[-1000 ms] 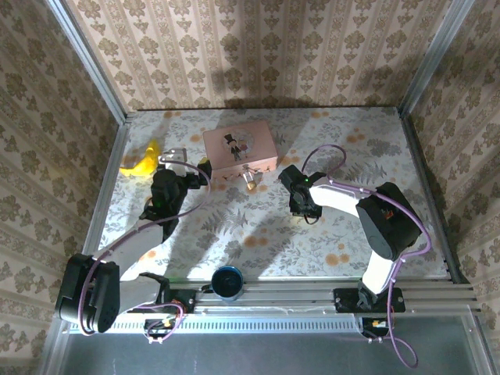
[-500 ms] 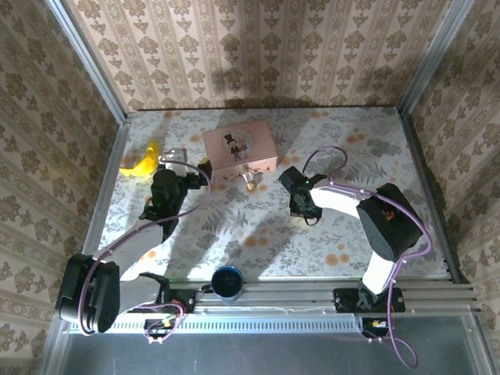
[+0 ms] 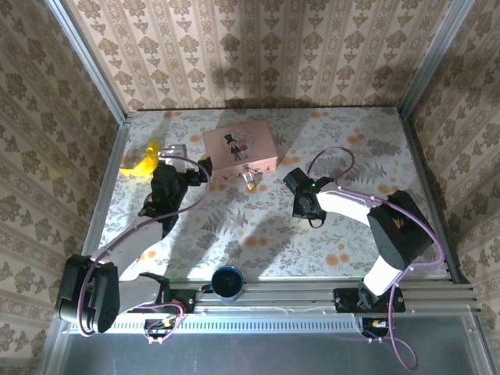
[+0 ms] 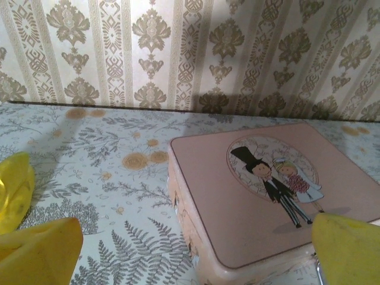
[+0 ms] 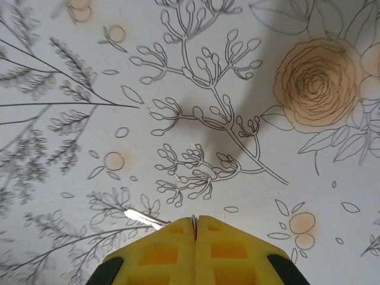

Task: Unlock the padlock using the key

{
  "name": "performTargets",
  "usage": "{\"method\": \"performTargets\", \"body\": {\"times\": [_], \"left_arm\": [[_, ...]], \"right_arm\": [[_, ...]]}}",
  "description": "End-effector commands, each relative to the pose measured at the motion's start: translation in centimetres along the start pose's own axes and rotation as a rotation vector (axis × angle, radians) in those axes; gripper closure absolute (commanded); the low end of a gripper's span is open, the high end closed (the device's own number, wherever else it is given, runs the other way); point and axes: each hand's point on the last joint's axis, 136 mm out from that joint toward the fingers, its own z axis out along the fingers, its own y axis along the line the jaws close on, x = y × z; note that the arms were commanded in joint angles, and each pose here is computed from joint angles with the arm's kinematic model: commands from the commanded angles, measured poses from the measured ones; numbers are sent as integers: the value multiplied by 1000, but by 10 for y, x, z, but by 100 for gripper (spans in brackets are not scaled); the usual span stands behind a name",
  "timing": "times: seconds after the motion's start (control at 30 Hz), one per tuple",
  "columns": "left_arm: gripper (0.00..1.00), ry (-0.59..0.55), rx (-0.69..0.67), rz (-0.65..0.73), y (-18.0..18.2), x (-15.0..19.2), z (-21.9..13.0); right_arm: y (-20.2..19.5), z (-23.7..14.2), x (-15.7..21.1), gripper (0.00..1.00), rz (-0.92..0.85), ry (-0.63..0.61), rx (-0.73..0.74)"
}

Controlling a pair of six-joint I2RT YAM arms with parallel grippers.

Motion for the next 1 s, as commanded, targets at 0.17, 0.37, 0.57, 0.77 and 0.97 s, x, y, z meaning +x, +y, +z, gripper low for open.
{"method": "performTargets", "body": {"times": [0.17, 0.37, 0.57, 0.77, 0.97], "left_arm": [[0, 45, -15, -55, -3, -14, -4], [0, 91, -9, -71, -4, -10, -6], [0, 135, 89, -77, -20, -1, -5], [0, 174, 328, -131, -67, -8, -8], [11, 209, 576, -97, -140, -11, -24]], "right_arm": [[14, -49, -25, 100, -29, -125, -157], [40, -98, -47, 100, -58, -221, -350], [64, -143, -60, 100, -121, -273, -508], [84, -171, -67, 100, -143, -346, -669], [99, -177, -73, 100, -117, -358, -752]]}}
